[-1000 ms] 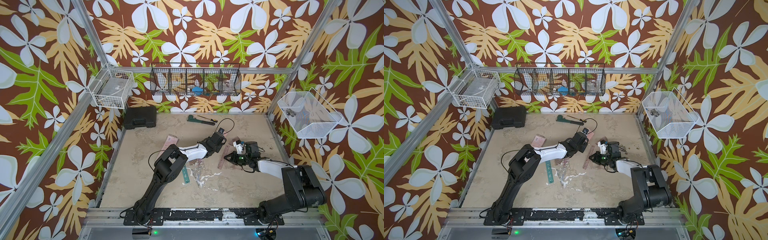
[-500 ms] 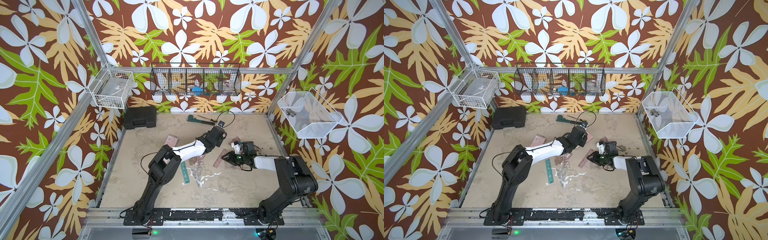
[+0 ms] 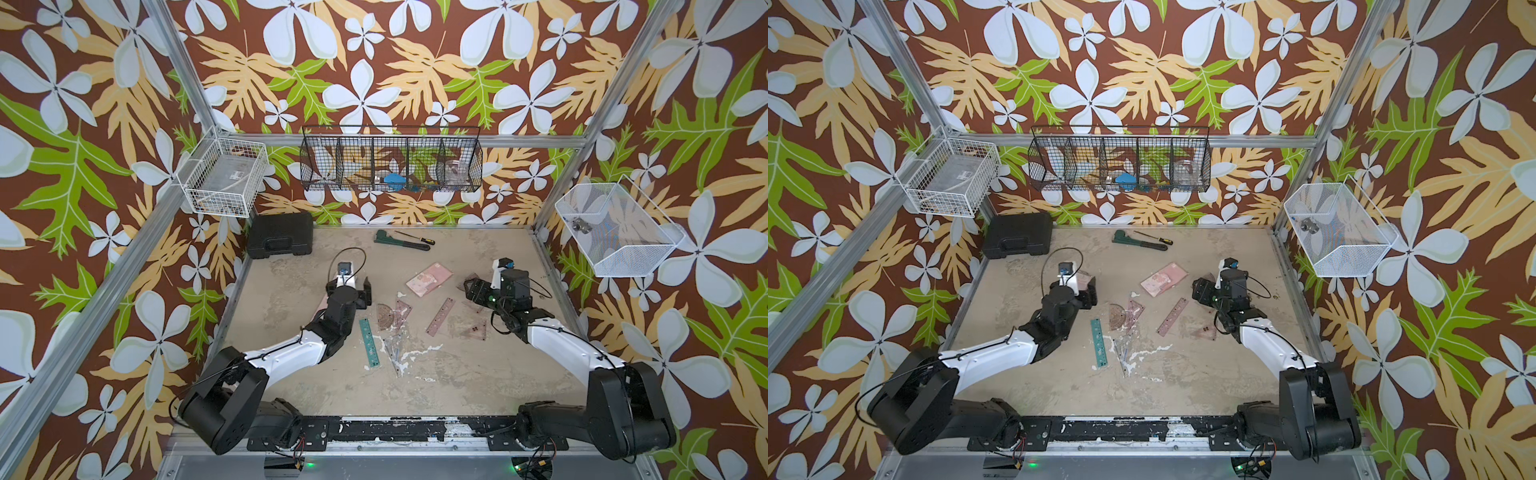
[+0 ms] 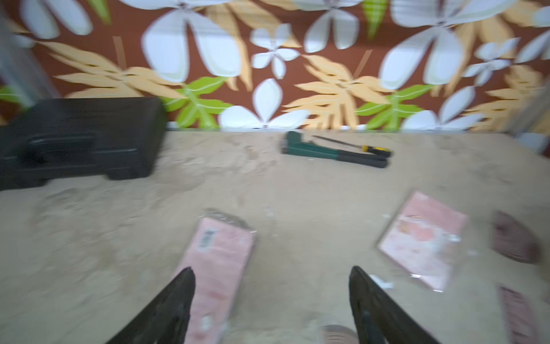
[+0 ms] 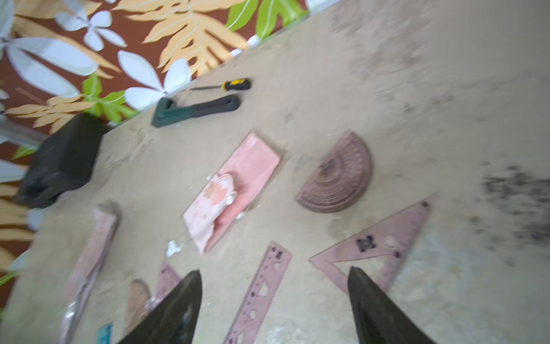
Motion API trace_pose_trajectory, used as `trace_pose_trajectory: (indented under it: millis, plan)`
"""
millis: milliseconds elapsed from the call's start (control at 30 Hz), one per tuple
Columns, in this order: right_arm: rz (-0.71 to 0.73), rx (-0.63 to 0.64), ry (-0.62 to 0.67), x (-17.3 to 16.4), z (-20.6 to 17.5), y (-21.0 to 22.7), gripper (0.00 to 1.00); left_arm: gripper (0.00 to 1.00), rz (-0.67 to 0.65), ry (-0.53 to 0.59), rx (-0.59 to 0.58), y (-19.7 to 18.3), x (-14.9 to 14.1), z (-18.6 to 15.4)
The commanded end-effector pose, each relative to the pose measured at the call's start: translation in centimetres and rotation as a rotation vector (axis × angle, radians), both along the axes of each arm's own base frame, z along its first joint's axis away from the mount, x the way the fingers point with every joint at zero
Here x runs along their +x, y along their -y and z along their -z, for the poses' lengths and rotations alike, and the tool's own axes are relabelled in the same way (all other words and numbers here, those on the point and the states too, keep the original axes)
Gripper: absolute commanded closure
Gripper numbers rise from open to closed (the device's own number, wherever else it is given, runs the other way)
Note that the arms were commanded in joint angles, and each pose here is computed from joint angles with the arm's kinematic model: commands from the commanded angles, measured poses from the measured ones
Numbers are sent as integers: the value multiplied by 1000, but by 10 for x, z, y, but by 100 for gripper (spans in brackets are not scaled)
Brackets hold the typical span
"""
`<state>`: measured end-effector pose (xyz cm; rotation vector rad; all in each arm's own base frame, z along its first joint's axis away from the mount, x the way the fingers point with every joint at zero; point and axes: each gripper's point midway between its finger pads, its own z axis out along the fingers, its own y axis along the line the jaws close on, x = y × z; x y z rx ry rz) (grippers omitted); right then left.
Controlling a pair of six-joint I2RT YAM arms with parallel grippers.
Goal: Open the ruler set and take out the ruler
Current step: Place the ruler at the center of the board, then reset both arms
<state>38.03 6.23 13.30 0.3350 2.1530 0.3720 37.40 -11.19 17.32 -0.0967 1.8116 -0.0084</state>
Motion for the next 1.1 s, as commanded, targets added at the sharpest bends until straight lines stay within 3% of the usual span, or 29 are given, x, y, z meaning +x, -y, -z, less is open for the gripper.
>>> trace_pose_trajectory:
  millis: [0, 67, 133, 200, 367, 433, 533, 667, 700, 767, 867, 933, 1000, 1067]
  plan:
    - [202, -194, 122, 7, -21, 45, 16, 13, -202, 150, 48, -62, -6, -29]
    - [273, -301, 168, 4, -29, 63, 16, 11, -282, 172, 124, -90, -17, -26]
    - [323, -402, 218, 0, -37, 78, 15, 2, -360, 205, 157, -113, -30, -20]
    - [356, -510, 263, -6, -38, 90, 15, 1, -353, 203, 139, -120, -33, -8]
    - [356, -644, 214, -3, -10, 105, 16, 0, -367, 148, 104, -131, -31, 19]
    - [359, -667, 263, -5, -10, 106, 15, 0, -317, 161, 97, -127, -32, 21]
    - [346, -584, 357, -10, -9, 106, 15, 0, -349, 223, 68, -136, -46, 21]
    - [270, -568, 469, -26, -9, 91, 19, 0, -269, 275, 54, -128, -60, 17]
    - [276, -575, 519, -38, -15, 88, 0, 0, -235, 308, 49, -125, -67, 13]
    - [249, -564, 608, -64, -21, 82, 0, 0, -187, 343, 60, -118, -72, 12]
    - [223, -600, 621, -53, -19, 76, 0, 0, -219, 292, 66, -122, -56, 20]
    - [259, -590, 484, -39, 0, 87, 0, 0, -228, 168, 28, -130, -29, 37]
    - [214, -507, 443, -21, 6, 92, 0, 0, -214, 172, -23, -139, -27, 38]
    - [254, -506, 464, -26, 2, 99, 0, 0, -231, 172, -27, -141, -27, 38]
